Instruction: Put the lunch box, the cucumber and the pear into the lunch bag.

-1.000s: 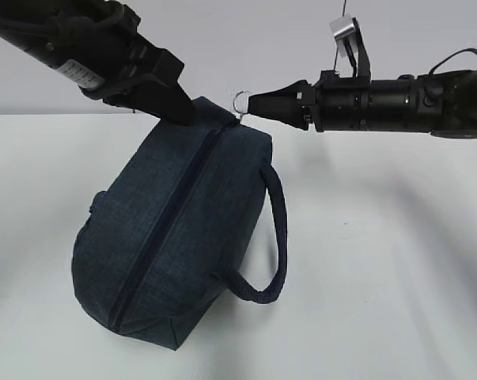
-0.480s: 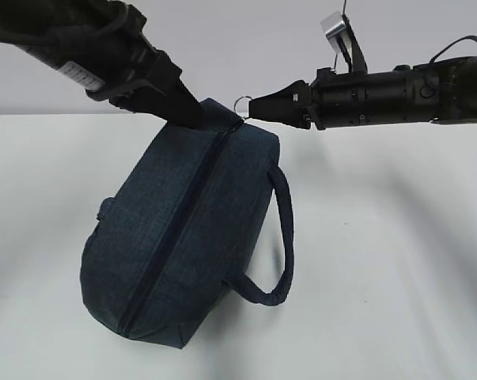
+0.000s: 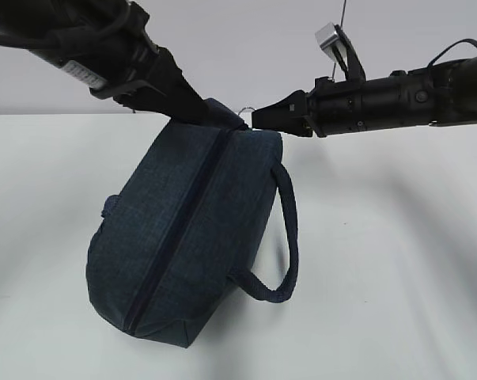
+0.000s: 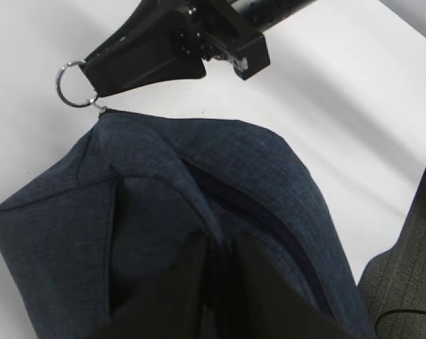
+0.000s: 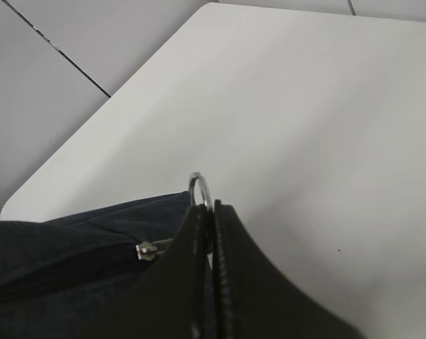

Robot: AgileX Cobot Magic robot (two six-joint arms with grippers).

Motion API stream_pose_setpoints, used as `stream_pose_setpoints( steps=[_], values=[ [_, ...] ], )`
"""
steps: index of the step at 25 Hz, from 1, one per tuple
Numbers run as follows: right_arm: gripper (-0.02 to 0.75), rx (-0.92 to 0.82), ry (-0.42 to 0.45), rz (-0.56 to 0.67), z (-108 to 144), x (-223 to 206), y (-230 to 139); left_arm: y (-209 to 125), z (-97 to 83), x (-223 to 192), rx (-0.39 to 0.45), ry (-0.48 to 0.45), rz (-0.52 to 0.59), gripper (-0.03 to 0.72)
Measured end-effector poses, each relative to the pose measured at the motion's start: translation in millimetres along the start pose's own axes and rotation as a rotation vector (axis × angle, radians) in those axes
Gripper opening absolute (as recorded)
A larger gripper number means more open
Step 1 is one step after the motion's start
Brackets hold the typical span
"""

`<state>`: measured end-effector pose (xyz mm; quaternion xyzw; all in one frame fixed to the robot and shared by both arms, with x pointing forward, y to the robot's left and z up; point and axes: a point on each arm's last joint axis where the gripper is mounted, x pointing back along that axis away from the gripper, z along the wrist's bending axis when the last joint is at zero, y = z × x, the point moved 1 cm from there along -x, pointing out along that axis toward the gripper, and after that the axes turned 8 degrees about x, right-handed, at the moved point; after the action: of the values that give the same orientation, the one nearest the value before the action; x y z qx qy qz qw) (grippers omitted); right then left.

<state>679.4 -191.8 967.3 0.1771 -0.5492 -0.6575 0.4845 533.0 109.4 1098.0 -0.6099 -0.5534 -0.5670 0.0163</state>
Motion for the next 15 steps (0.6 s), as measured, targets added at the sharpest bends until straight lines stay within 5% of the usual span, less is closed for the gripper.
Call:
stream_pose_setpoints(
  steps=[15],
  values=[
    [0.0,-0.026,0.013,0.02,-1.4,-3.8,-6.2,0.7,0.8,0.1,-0.005,0.006,-0.007,0.027]
  ],
)
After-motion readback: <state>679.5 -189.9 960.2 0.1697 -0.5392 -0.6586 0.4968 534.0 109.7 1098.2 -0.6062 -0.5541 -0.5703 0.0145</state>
